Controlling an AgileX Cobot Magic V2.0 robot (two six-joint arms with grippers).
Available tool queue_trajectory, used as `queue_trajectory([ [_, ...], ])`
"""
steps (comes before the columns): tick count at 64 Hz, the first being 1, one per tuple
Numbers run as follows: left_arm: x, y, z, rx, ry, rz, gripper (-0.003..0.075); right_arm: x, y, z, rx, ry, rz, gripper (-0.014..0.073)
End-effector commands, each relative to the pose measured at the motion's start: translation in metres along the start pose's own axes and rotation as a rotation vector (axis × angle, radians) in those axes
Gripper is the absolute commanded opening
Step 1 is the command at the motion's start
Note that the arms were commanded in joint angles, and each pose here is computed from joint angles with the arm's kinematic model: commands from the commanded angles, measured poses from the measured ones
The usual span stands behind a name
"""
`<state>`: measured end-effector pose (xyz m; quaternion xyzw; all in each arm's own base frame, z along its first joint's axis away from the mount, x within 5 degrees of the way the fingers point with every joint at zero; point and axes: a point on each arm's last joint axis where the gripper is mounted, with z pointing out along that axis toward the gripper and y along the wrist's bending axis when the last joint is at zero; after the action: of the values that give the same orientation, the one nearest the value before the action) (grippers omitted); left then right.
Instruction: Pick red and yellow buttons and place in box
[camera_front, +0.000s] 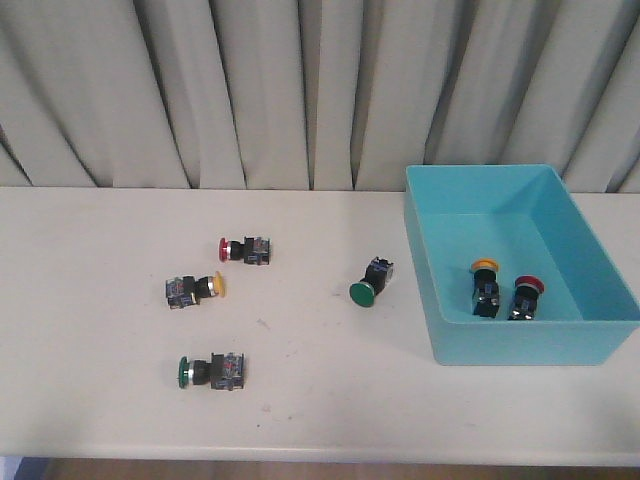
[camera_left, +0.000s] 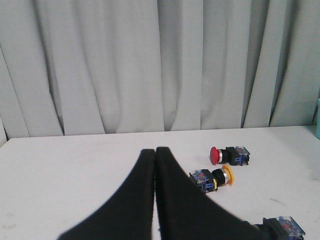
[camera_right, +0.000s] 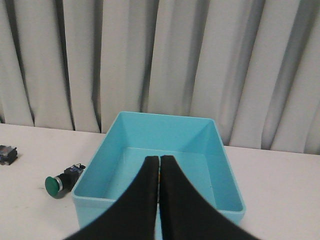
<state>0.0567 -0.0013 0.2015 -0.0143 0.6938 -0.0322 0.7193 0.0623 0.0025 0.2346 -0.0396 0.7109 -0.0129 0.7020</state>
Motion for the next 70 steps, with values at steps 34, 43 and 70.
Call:
queue_trajectory([
  [34, 0.009, 0.0, 0.0, 0.005, -0.035, -0.01, -0.0007, 0.041, 0.001, -0.005, 0.02, 0.011, 0.061, -0.0003],
  [43, 0.009, 0.0, 0.0, 0.005, -0.035, -0.01, -0.0007, 0.039, 0.001, -0.005, 0.02, -0.022, 0.061, -0.0003],
  [70, 0.009, 0.0, 0.0, 0.005, -0.035, -0.01, -0.0007, 0.035, 0.001, -0.006, 0.019, -0.062, 0.062, -0.0003],
])
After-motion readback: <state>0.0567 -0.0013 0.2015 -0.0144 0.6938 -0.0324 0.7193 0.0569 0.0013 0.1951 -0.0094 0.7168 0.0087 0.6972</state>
